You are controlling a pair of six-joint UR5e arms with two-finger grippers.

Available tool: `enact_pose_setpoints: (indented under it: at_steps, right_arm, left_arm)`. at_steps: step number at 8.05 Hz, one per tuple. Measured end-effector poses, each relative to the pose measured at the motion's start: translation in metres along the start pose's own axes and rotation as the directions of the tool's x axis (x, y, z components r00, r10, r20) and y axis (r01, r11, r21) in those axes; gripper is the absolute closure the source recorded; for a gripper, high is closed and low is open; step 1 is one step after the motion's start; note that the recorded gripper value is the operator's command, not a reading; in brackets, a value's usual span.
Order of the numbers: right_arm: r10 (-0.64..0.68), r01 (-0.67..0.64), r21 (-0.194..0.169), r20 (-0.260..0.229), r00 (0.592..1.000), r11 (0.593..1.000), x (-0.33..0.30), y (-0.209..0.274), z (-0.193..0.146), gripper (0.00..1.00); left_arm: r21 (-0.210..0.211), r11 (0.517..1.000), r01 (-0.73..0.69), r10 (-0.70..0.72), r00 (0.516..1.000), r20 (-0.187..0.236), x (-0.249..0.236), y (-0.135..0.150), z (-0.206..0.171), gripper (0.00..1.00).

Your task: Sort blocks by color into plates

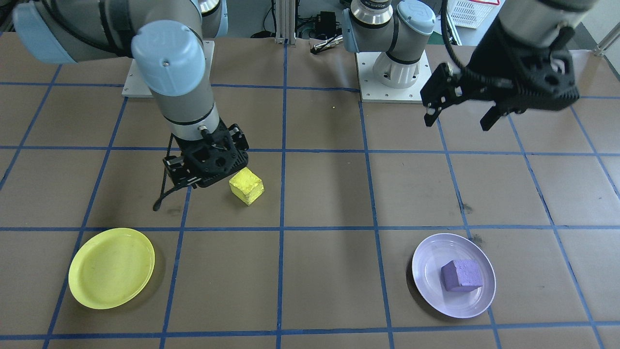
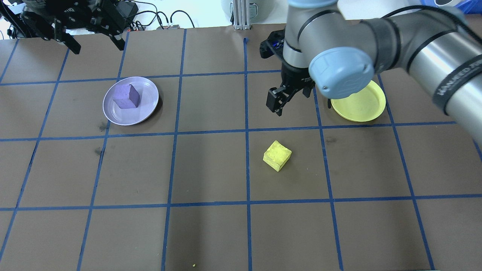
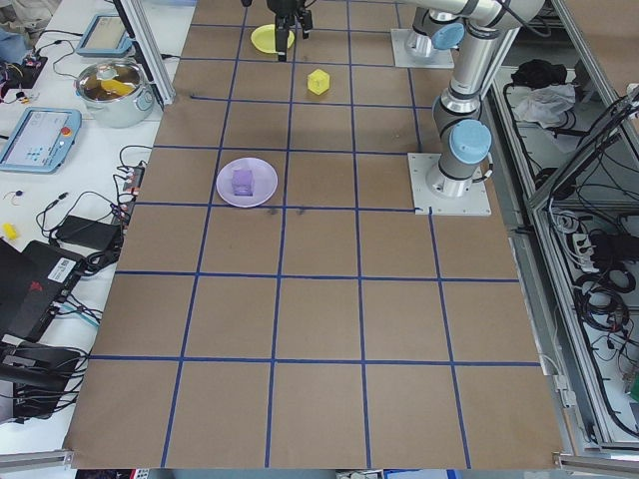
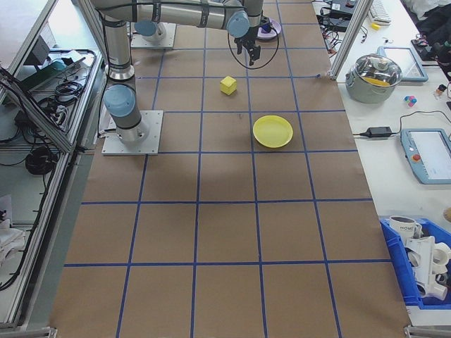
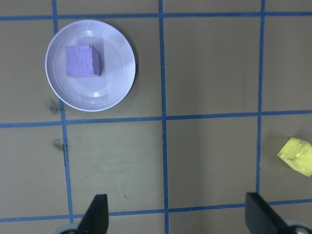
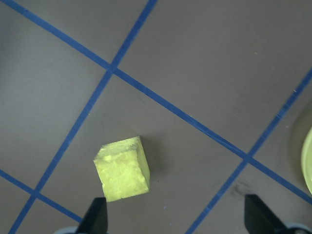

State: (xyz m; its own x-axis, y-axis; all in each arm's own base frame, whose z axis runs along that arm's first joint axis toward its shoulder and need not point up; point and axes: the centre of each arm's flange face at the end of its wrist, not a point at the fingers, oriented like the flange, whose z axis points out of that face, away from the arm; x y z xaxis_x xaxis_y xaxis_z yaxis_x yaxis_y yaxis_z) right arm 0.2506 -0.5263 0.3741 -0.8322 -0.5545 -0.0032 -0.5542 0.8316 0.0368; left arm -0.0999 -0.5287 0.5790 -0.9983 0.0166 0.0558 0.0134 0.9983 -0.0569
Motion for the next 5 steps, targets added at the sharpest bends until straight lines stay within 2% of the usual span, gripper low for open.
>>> enact_pose_setpoints:
  at_steps: [1, 2, 3, 4, 5]
  right_arm:
    - [-0.050, 0.050, 0.003, 0.001, 0.999, 0.999, -0.025, -0.012, 0.025, 0.00]
    - [-0.084, 0.084, -0.008, 0.008, 0.996, 0.996, -0.042, -0.017, 0.049, 0.00]
    - [-0.105, 0.106, -0.027, 0.018, 0.994, 0.994, -0.054, -0.014, 0.070, 0.00]
    - [-0.132, 0.133, -0.048, 0.028, 0.991, 0.990, -0.063, -0.007, 0.092, 0.00]
    - [-0.157, 0.159, -0.059, 0.034, 0.987, 0.986, -0.069, 0.003, 0.113, 0.00]
  left_arm:
    - [0.082, 0.997, -0.013, 0.012, 1.000, 0.011, 0.016, 0.016, -0.031, 0.00]
    - [0.161, 0.986, -0.042, 0.037, 0.999, 0.030, 0.032, 0.019, -0.043, 0.00]
    - [0.199, 0.978, -0.066, 0.057, 0.997, 0.048, 0.043, 0.018, -0.045, 0.00]
    - [0.196, 0.978, -0.076, 0.067, 0.997, 0.049, 0.050, 0.011, -0.035, 0.00]
    - [0.167, 0.983, -0.078, 0.072, 0.996, 0.044, 0.053, -0.007, -0.013, 0.00]
